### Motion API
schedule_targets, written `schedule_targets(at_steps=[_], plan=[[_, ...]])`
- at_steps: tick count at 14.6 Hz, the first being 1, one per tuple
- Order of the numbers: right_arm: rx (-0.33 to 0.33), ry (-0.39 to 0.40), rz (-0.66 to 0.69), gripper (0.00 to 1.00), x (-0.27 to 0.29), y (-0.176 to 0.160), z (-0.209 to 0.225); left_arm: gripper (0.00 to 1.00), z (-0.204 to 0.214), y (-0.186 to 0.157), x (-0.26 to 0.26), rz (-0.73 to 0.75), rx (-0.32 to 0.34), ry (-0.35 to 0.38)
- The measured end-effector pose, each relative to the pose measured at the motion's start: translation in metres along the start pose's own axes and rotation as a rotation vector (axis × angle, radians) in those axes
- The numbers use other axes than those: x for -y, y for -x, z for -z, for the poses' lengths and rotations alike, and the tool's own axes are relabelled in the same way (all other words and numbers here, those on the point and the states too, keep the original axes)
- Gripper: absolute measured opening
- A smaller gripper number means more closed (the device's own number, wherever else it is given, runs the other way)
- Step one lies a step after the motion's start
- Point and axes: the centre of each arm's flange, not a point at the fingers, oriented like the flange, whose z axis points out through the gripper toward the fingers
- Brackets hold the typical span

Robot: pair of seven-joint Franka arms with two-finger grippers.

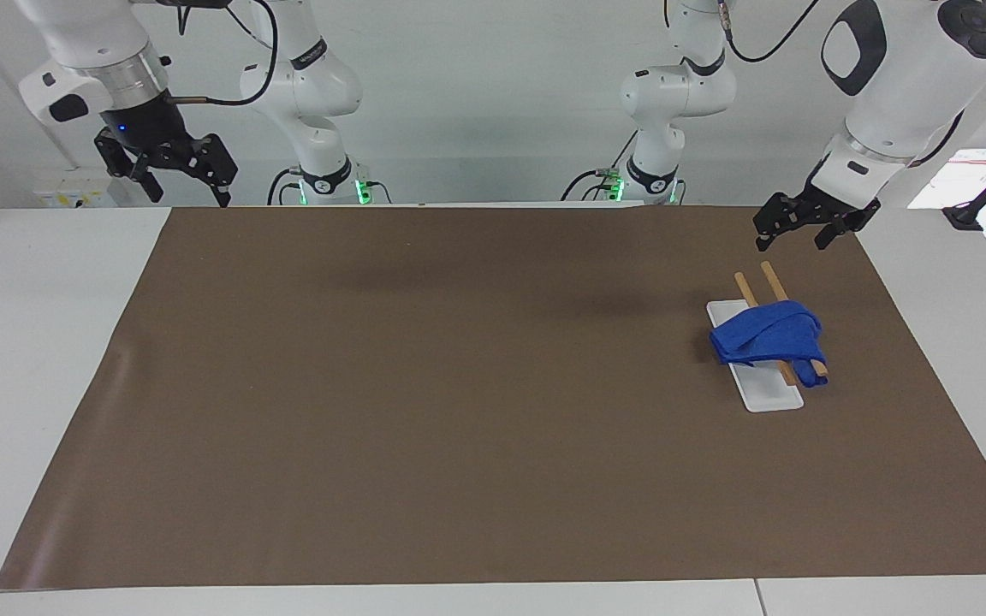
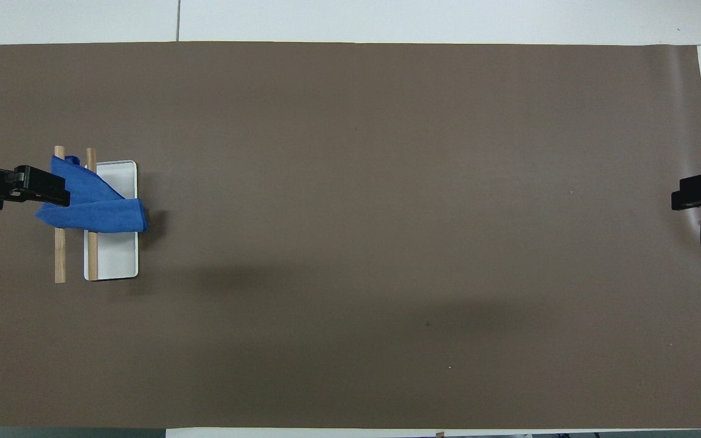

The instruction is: Right arm passes towel to left arm to hang

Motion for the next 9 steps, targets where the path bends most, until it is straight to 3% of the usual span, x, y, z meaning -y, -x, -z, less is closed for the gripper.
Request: schedule_targets(at_steps=[9], plan=[[0.000,0.000,0.000,1.00,-0.0001,0.0000,0.0000,1.00,0.0006,-0.0007,0.0002,-0.003,-0.007,-0.010]])
